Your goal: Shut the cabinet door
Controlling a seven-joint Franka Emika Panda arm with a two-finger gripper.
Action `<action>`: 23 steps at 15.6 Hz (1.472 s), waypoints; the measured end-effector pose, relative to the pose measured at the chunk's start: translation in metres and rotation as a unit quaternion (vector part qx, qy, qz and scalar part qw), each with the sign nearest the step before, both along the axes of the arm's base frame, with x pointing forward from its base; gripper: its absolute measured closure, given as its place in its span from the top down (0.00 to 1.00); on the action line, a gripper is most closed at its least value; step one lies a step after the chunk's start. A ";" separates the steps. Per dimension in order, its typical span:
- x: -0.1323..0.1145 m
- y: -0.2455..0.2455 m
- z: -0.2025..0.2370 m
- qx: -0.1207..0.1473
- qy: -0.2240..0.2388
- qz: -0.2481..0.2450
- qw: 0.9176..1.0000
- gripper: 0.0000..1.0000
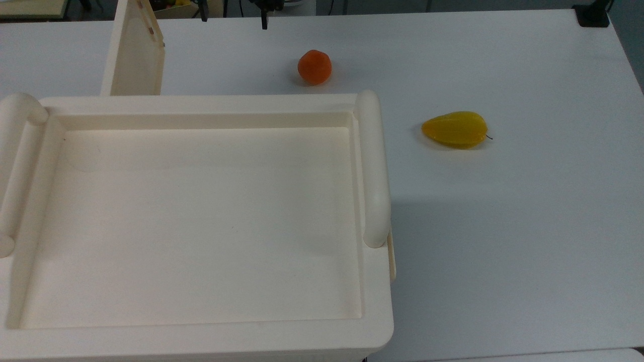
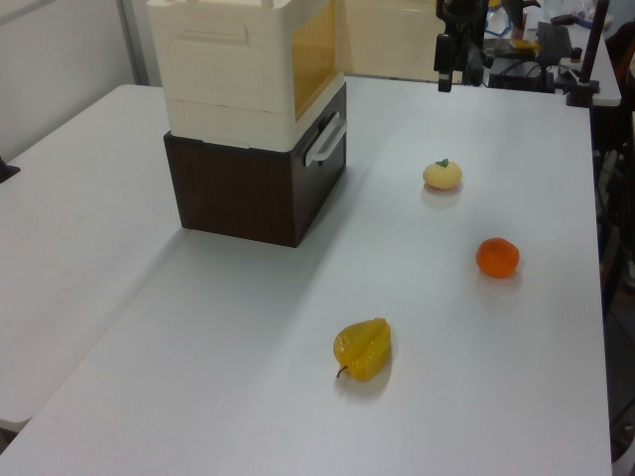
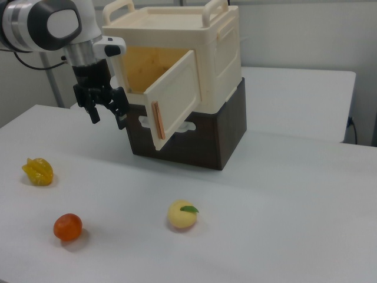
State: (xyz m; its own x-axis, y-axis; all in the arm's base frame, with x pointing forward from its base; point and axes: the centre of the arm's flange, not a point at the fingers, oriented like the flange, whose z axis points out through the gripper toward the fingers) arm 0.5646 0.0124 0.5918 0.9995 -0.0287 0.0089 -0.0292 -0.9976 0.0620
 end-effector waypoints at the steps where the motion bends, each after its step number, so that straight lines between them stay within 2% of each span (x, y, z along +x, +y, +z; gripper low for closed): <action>1: 0.000 0.001 0.000 0.000 0.000 0.001 1.000 0.96; 2: 0.000 0.002 0.000 0.000 0.000 0.002 1.000 0.89; 6: 0.001 0.007 -0.004 0.000 0.004 0.006 1.000 0.44; 10: 0.003 0.013 -0.007 -0.001 0.007 0.011 1.000 0.03; 16: 0.005 0.004 0.009 0.000 -0.014 0.004 1.000 0.01; 20: 0.005 -0.002 0.060 0.002 -0.066 -0.002 0.998 0.01; 23: -0.002 -0.016 0.107 0.002 -0.114 -0.015 0.993 0.01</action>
State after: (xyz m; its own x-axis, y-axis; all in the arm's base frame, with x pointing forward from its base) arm 0.5626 -0.0041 0.6990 0.9705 -0.0584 0.2341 -0.0711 -0.9964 0.0461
